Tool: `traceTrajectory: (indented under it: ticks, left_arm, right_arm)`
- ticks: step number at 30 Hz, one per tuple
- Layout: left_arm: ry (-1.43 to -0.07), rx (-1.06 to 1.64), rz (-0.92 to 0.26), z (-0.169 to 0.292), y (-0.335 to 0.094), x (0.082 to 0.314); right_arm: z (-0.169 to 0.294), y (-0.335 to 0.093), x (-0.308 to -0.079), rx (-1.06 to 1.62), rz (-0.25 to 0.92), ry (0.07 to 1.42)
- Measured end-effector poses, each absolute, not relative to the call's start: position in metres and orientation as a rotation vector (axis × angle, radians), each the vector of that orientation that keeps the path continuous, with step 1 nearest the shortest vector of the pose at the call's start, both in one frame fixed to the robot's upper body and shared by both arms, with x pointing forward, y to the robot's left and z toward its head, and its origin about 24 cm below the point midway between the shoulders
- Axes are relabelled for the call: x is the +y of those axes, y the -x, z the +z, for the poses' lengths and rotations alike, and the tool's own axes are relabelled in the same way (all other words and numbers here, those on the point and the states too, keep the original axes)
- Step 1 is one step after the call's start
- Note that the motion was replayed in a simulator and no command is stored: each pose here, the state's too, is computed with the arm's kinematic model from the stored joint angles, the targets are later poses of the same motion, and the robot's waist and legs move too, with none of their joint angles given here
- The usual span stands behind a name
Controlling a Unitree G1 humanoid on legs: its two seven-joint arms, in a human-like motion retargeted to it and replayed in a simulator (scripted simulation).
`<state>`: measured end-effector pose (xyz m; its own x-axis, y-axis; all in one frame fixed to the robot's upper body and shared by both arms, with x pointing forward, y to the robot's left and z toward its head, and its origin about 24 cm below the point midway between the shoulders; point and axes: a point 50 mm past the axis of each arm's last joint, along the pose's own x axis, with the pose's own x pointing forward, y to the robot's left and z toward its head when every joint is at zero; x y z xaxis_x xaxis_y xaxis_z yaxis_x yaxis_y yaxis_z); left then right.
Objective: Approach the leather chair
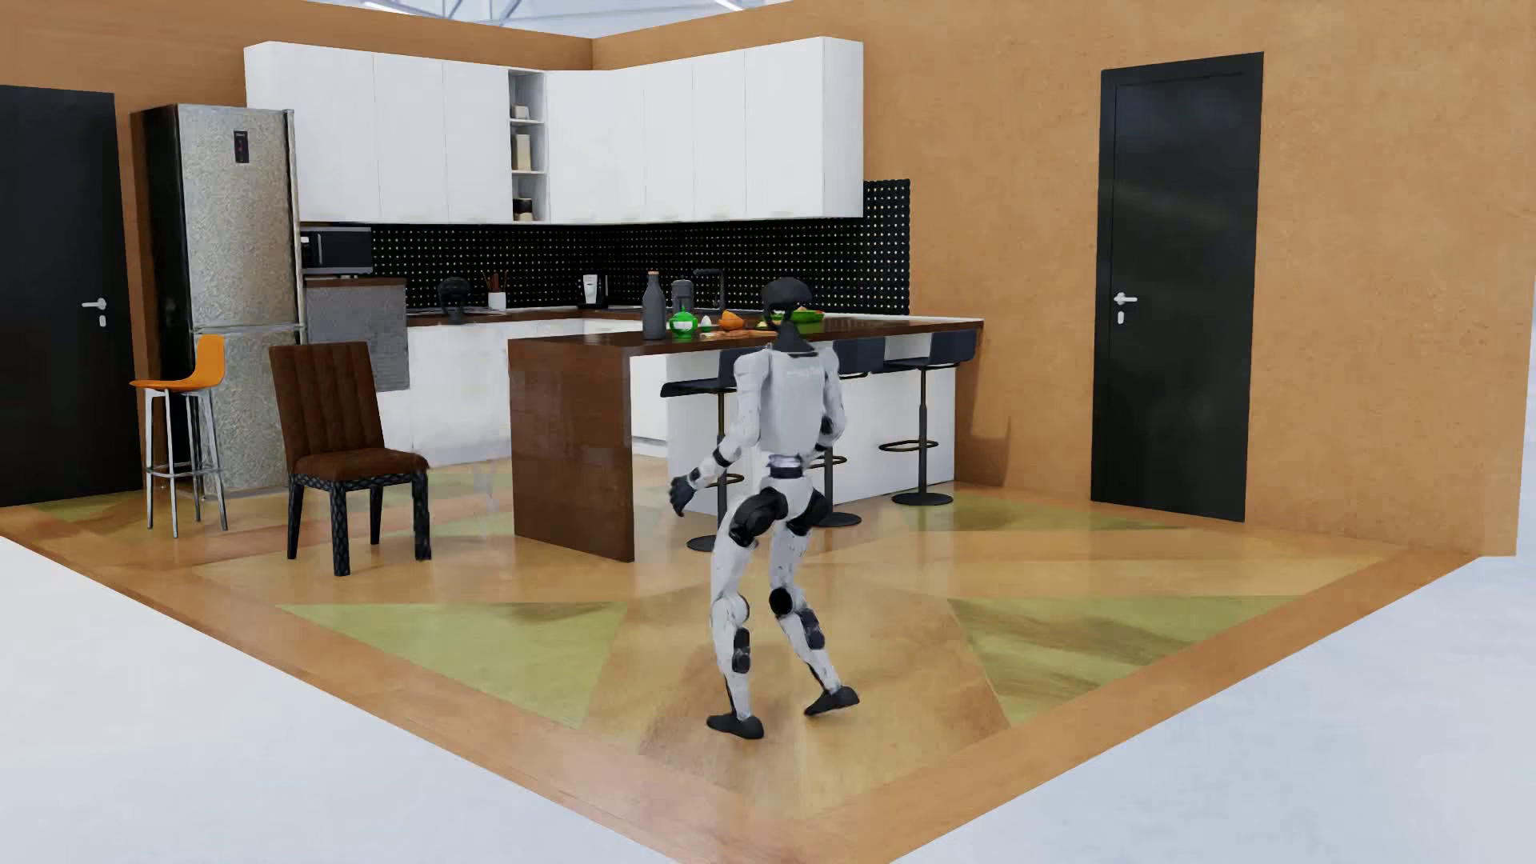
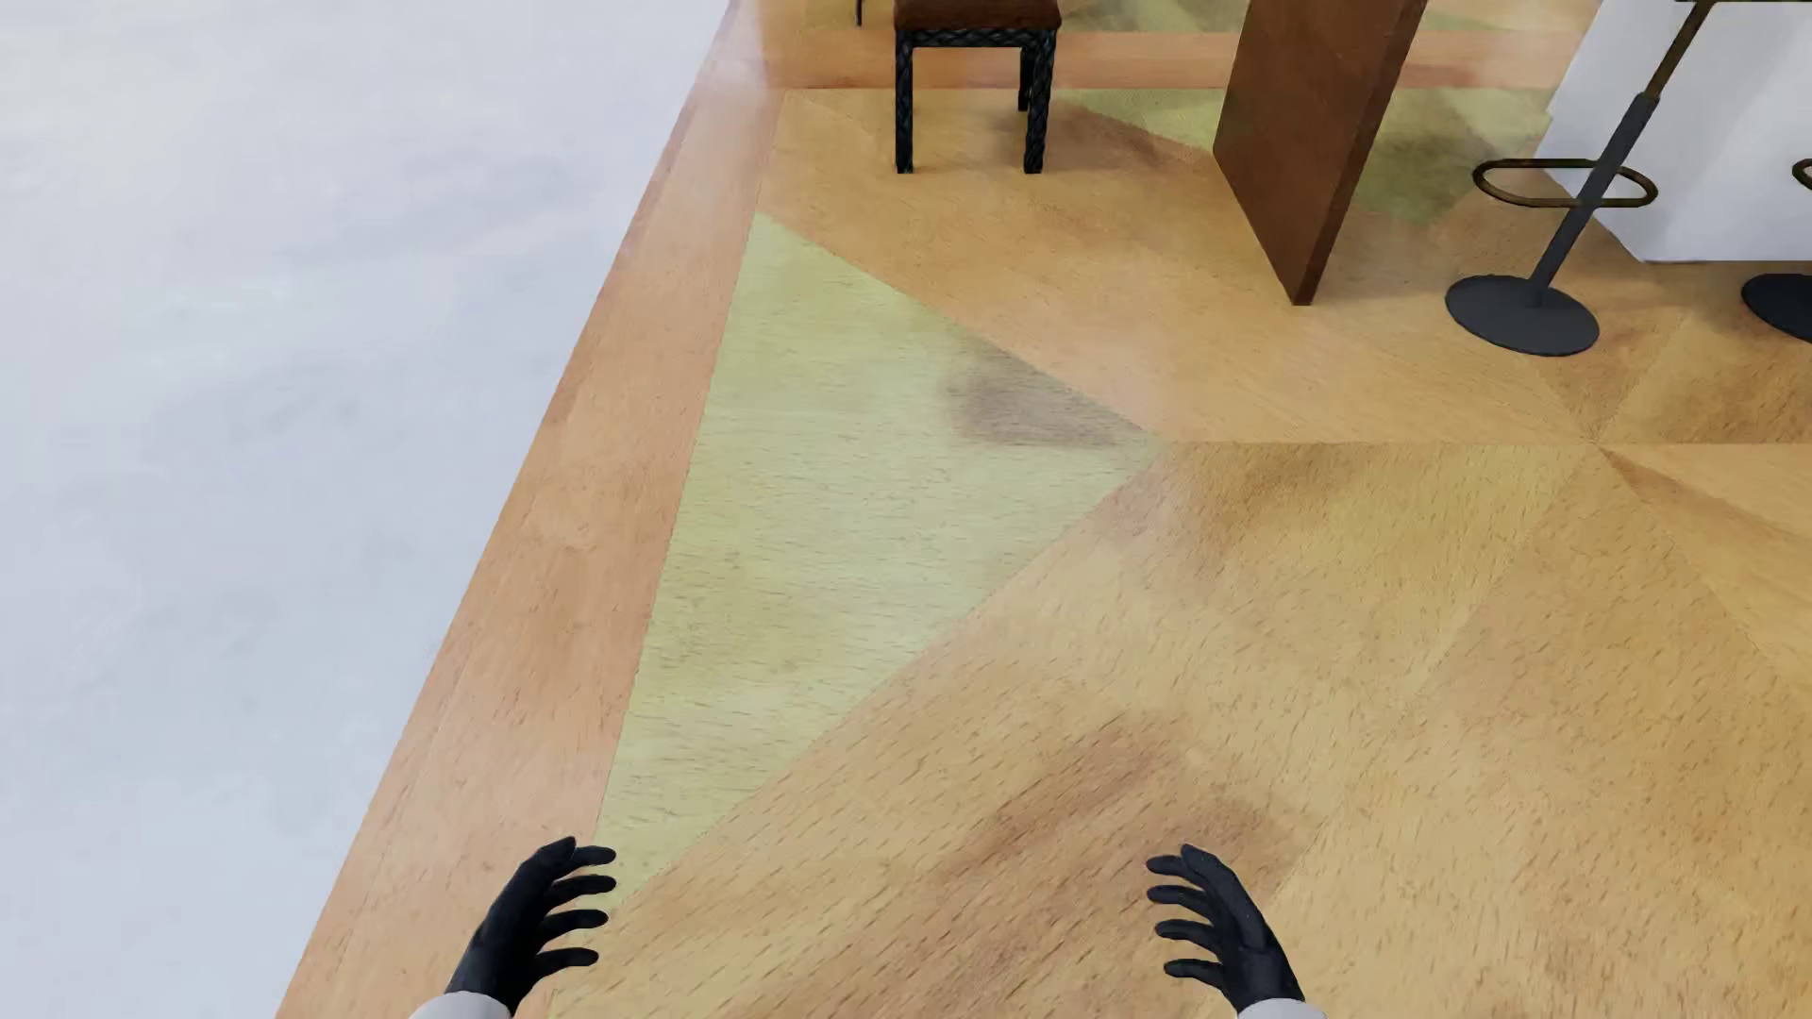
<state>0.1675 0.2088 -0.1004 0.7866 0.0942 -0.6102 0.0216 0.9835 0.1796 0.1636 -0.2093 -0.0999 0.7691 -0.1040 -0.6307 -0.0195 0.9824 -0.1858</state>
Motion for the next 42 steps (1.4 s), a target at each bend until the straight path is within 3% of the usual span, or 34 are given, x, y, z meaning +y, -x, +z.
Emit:
traceTrajectory:
  ticks: [1,5,9,11,13,14,16,18,20,21,23,26,28,29,31,33,35,37,39,41,42]
  left_arm:
    - [-0.187,0.699,0.068,-0.105,-0.156,0.221]
    - [-0.145,0.766,0.07,-0.112,-0.157,0.193]
    - [-0.174,0.846,0.105,-0.123,-0.127,0.207]
    - [-0.191,0.885,0.164,-0.124,-0.112,0.228]
    - [-0.184,0.85,0.23,-0.119,-0.122,0.239]
    - [-0.179,0.794,0.226,-0.113,-0.135,0.236]
    - [-0.153,0.7,0.113,-0.101,-0.179,0.201]
    - [-0.117,0.734,0.066,-0.108,-0.17,0.189]
    - [-0.155,0.762,0.032,-0.113,-0.159,0.204]
    - [-0.2,0.764,0.059,-0.11,-0.155,0.224]
    - [-0.253,0.754,0.123,-0.108,-0.144,0.247]
    - [-0.19,0.653,0.107,-0.093,-0.18,0.211]
    - [-0.132,0.667,0.072,-0.097,-0.187,0.187]
    - [-0.148,0.703,0.037,-0.104,-0.176,0.184]
    - [-0.142,0.827,0.053,-0.121,-0.135,0.198]
    - [-0.16,0.925,0.076,-0.126,-0.118,0.214]
    - [-0.157,0.882,0.078,-0.117,-0.144,0.209]
    - [-0.094,0.749,0.1,-0.103,-0.175,0.194]
    - [-0.094,0.709,0.135,-0.104,-0.164,0.208]
    - [-0.177,0.743,0.136,-0.107,-0.149,0.232]
    - [-0.196,0.764,0.148,-0.11,-0.143,0.236]
  right_arm:
    - [-0.113,-0.146,-0.206,0.769,-0.023,0.178]
    - [-0.136,-0.108,-0.211,1.02,0.028,0.178]
    - [-0.119,-0.146,-0.205,0.854,-0.045,0.137]
    - [-0.105,-0.174,-0.183,0.7,-0.069,0.063]
    - [-0.113,-0.161,-0.184,0.738,-0.065,0.046]
    - [-0.111,-0.158,-0.185,0.745,-0.045,0.048]
    - [-0.129,-0.116,-0.216,0.921,-0.057,0.169]
    - [-0.135,-0.103,-0.22,1.013,-0.072,0.233]
    - [-0.121,-0.136,-0.19,0.883,-0.123,0.123]
    - [-0.121,-0.141,-0.181,0.859,-0.074,0.122]
    - [-0.125,-0.131,-0.185,0.869,-0.021,0.079]
    - [-0.121,-0.129,-0.206,0.891,-0.038,0.035]
    - [-0.127,-0.117,-0.23,0.962,-0.079,0.129]
    - [-0.129,-0.109,-0.229,0.964,-0.096,0.152]
    - [-0.127,-0.122,-0.203,0.886,-0.099,0.117]
    - [-0.119,-0.144,-0.2,0.793,-0.049,0.127]
    - [-0.115,-0.148,-0.198,0.751,-0.018,0.116]
    - [-0.123,-0.121,-0.204,0.816,-0.034,0.136]
    - [-0.125,-0.113,-0.209,0.85,-0.134,0.113]
    - [-0.113,-0.15,-0.193,0.778,-0.118,0.132]
    - [-0.11,-0.158,-0.197,0.772,-0.114,0.147]
